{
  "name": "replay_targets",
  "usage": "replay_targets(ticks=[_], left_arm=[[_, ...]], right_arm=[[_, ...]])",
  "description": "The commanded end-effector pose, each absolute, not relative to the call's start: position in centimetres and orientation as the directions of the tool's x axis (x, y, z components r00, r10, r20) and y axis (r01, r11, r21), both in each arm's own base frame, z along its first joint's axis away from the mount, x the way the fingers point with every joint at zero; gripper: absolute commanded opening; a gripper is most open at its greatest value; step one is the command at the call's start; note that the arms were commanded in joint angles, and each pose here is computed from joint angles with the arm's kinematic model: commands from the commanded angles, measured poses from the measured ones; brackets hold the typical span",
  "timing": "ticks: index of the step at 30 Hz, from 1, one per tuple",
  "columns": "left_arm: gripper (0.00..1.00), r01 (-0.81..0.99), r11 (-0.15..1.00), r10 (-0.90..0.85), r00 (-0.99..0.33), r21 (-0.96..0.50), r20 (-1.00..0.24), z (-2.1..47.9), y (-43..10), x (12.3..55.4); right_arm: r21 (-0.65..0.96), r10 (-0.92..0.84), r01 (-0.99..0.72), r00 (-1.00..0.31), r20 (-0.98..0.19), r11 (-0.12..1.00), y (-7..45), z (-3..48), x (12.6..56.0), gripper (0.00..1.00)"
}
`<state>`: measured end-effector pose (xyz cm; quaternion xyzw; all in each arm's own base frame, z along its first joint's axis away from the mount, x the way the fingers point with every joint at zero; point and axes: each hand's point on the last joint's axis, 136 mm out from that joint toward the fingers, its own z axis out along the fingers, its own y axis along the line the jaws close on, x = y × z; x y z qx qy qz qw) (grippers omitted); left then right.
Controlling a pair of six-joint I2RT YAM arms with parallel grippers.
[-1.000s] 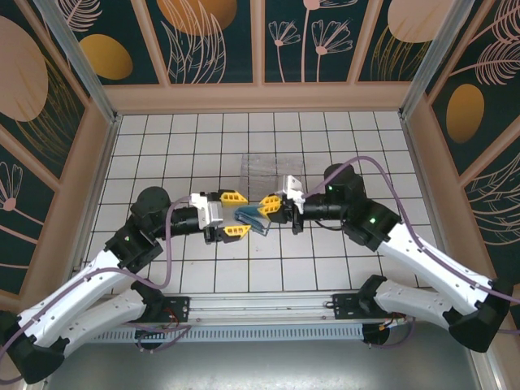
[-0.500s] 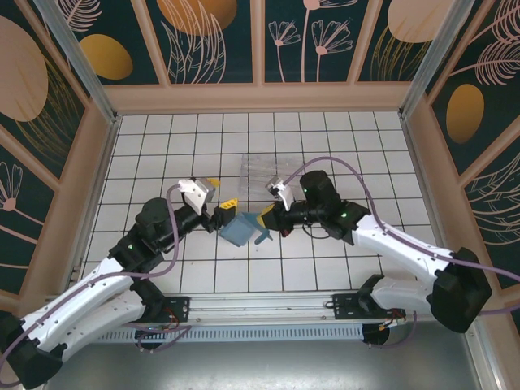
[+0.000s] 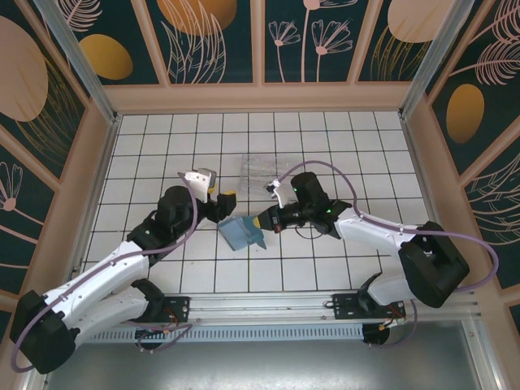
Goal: Take the credit cards out of the card holder
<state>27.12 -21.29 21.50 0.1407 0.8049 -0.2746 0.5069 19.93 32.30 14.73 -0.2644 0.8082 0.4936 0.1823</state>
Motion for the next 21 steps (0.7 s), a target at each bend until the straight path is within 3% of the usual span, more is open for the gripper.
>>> replay_targets(ticks=[1, 6, 11, 16, 21], left_arm=[[0.65, 0.534, 0.743, -0.099, -0.508, -0.404, -0.856, 20.9, -22.2, 26.4], [0.54, 0.565, 0.676, -0.082, -0.580, -0.473, -0.810, 18.9, -23.1, 25.9], [0.42, 0.643, 0.579, -0.048, -0.586, -0.500, -0.809, 18.0, -24.4, 24.2], [0.34, 0.739, 0.494, -0.025, -0.513, -0.457, -0.858, 19.1, -25.0, 22.6], [0.35, 0.826, 0.424, -0.040, -0.392, -0.371, -0.919, 21.6, -24.9, 21.1]], right_arm=[[0.646, -0.233, -0.692, -0.719, -0.655, 0.321, 31.2, 16.2, 20.1, 0.00], [0.589, -0.241, -0.728, -0.678, -0.695, 0.350, 28.5, 15.1, 20.5, 0.00], [0.391, -0.221, -0.889, -0.441, -0.870, 0.237, 27.4, 17.3, 18.3, 0.00], [0.220, -0.156, -0.951, -0.256, -0.954, 0.218, 26.0, 19.2, 17.1, 0.00], [0.101, -0.077, -0.964, -0.124, -0.989, 0.245, 25.0, 21.8, 16.8, 0.00]])
